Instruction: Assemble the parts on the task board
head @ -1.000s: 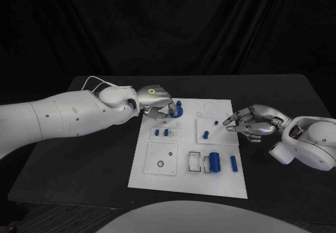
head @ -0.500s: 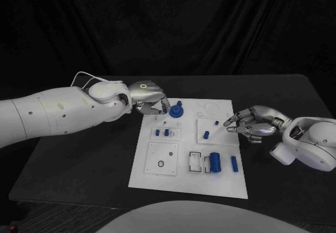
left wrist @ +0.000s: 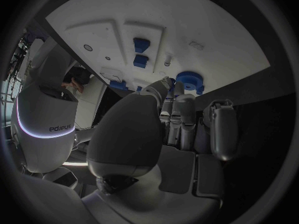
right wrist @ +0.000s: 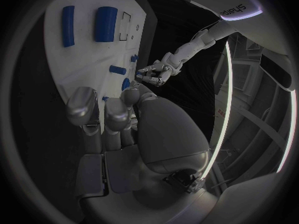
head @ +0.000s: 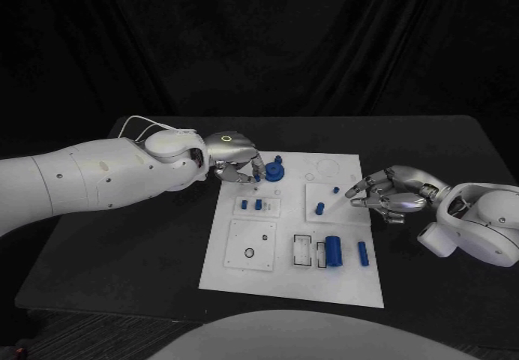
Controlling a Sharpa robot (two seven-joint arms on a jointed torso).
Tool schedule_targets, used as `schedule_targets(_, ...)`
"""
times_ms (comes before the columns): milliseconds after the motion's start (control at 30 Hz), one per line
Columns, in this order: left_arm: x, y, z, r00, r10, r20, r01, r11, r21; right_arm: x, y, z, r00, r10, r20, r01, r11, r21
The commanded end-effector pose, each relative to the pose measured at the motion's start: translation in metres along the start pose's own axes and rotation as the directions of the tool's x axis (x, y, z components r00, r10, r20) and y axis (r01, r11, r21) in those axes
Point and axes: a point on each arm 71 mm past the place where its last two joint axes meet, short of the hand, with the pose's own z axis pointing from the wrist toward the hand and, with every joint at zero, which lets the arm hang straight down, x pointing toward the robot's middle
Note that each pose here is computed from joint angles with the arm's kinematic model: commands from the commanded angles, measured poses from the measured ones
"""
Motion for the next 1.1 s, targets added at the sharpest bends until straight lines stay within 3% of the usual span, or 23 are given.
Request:
schedule_targets(33,0.0044,-0.0015,0.0015,1.0,-0.024,-0.013,0.024,1.0,0.006,0.002,-0.002,0.0,1.0,0.002,-0.014,-0.002,1.0,0.015)
schedule_targets(1100,0.0152,-0.0019,-0.0002,0.998,-0.047,-0.046,0.047,0.999,-0.009,0.002,-0.004,0.0,1.0,0.003,-0.017,-0.002,1.0,0.022)
